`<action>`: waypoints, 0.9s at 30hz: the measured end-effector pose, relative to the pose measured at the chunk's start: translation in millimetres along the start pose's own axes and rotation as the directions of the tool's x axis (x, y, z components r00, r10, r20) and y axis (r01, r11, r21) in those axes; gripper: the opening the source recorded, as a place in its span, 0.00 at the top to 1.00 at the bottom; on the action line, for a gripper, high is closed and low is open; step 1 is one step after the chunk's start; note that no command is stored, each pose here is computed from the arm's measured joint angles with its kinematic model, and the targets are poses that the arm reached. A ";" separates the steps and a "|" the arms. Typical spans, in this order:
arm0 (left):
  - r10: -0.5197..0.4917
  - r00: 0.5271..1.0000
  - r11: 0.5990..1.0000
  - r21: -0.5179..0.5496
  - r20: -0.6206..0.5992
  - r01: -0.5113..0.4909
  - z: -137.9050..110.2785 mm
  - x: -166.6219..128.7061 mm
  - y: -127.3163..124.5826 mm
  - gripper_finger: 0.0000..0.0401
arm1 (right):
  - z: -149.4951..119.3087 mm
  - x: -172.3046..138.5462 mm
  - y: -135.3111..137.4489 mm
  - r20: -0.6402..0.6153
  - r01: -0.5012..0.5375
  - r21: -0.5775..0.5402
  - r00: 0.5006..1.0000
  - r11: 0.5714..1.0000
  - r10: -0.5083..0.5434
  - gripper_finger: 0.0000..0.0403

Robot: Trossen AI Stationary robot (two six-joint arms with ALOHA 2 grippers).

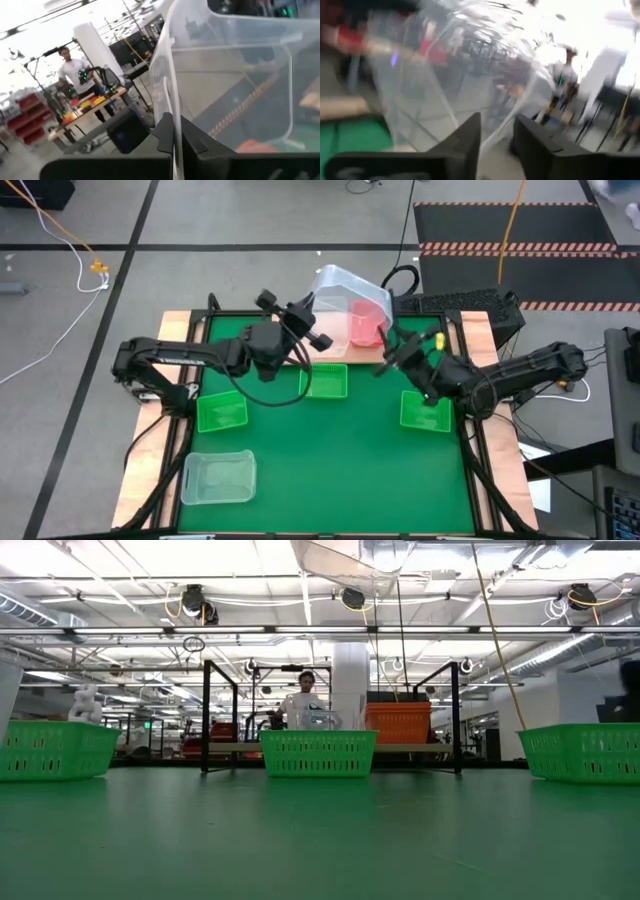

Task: Stack baskets on shelf by color
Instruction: Stack the right transparent bin on top of the transparent bin on the shelf

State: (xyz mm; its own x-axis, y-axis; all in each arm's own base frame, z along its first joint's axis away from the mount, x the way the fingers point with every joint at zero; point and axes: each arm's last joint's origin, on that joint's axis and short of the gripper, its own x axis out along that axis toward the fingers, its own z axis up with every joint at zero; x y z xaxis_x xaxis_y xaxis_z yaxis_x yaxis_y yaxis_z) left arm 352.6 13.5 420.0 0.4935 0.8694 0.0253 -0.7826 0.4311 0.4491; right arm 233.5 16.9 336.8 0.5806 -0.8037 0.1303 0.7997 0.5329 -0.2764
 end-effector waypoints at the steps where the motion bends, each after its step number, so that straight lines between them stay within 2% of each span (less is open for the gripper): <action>1: -0.005 1.000 1.000 0.025 -0.004 0.005 0.1 -1.3 3.0 1.00 | 0.5 -1.9 1.3 0.005 -0.014 -0.105 1.000 0.994 0.014 0.72; 2: -0.005 1.000 0.999 0.044 -0.009 0.006 -0.5 -0.5 5.8 1.00 | 1.6 -3.6 2.1 0.014 -0.025 -0.193 1.000 0.981 0.028 0.68; 4: -0.006 0.999 0.997 0.080 -0.032 0.008 -3.0 0.4 13.4 1.00 | 5.3 -7.6 2.2 0.034 -0.027 -0.300 0.999 0.954 0.039 0.60; 6: 0.002 0.998 0.996 0.093 -0.057 0.003 -7.2 4.6 16.6 1.00 | 10.7 -10.6 0.9 0.068 -0.020 -0.273 0.997 0.962 0.040 0.54; 7: 0.018 0.997 0.995 0.103 -0.074 -0.010 -9.6 6.9 18.3 1.00 | 13.6 -12.1 -0.3 0.084 -0.014 -0.206 0.996 0.978 0.031 0.51; 9: 0.037 0.994 0.990 0.142 -0.106 -0.022 -14.6 10.5 20.6 1.00 | 20.7 -15.0 -6.0 0.121 -0.013 0.069 0.993 0.998 0.005 0.47; 10: 0.043 0.992 0.988 0.152 -0.115 -0.025 -16.5 12.2 20.9 1.00 | 24.2 -16.7 -10.2 0.139 -0.029 0.226 0.990 0.974 -0.002 0.46; 12: 0.050 0.992 0.990 0.135 -0.118 -0.034 -17.3 14.7 22.2 1.00 | 30.0 -20.0 -14.6 0.218 -0.148 0.463 0.975 0.874 0.050 0.44; 13: 0.054 0.992 0.991 0.128 -0.118 -0.039 -17.0 15.3 23.6 1.00 | 32.2 -21.0 -15.4 0.273 -0.235 0.523 0.957 0.820 0.100 0.44; 14: 0.055 0.992 0.992 0.123 -0.117 -0.040 -16.8 15.0 24.3 1.00 | 33.4 -21.5 -14.9 0.322 -0.314 0.532 0.934 0.786 0.155 0.44; 15: 0.053 0.992 0.992 0.123 -0.117 -0.039 -16.8 15.0 24.3 1.00 | 34.0 -22.3 -13.8 0.360 -0.383 0.509 0.908 0.771 0.214 0.44; 16: 0.043 0.992 0.992 0.123 -0.114 -0.029 -16.9 15.1 23.8 1.00 | 33.0 -22.9 -12.3 0.361 -0.417 0.467 0.895 0.779 0.263 0.44; 17: 0.032 0.993 0.992 0.124 -0.111 -0.018 -17.0 15.3 22.9 1.00 | 31.3 -23.3 -9.9 0.326 -0.424 0.412 0.895 0.807 0.304 0.44; 19: 0.018 0.994 0.989 0.151 -0.111 -0.001 -17.5 14.9 21.9 1.00 | 29.1 -24.8 -3.9 0.194 -0.429 0.278 0.901 0.859 0.387 0.44; 21: -0.031 0.993 0.979 0.198 -0.111 0.053 -19.2 14.2 20.7 1.00 | 28.2 -25.5 2.4 0.048 -0.463 0.142 0.886 0.875 0.461 0.44; 24: -0.191 0.974 0.956 0.203 -0.119 0.212 -26.1 14.9 14.8 1.00 | 36.7 -21.9 12.5 -0.113 -0.512 -0.026 0.855 0.859 0.506 0.44; 27: -0.295 0.942 0.939 0.131 -0.160 0.317 -33.0 13.5 11.5 1.00 | 47.5 -16.8 24.9 -0.220 -0.562 -0.190 0.824 0.805 0.523 0.44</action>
State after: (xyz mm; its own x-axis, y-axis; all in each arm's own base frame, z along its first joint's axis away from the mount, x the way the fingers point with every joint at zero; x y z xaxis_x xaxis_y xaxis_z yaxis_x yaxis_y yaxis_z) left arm 337.8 38.2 396.0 0.6350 0.7302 -0.2521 -0.5292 0.6489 0.5467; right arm 250.9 56.3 373.0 0.8627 -0.4414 -0.2467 0.2887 0.8305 -0.4764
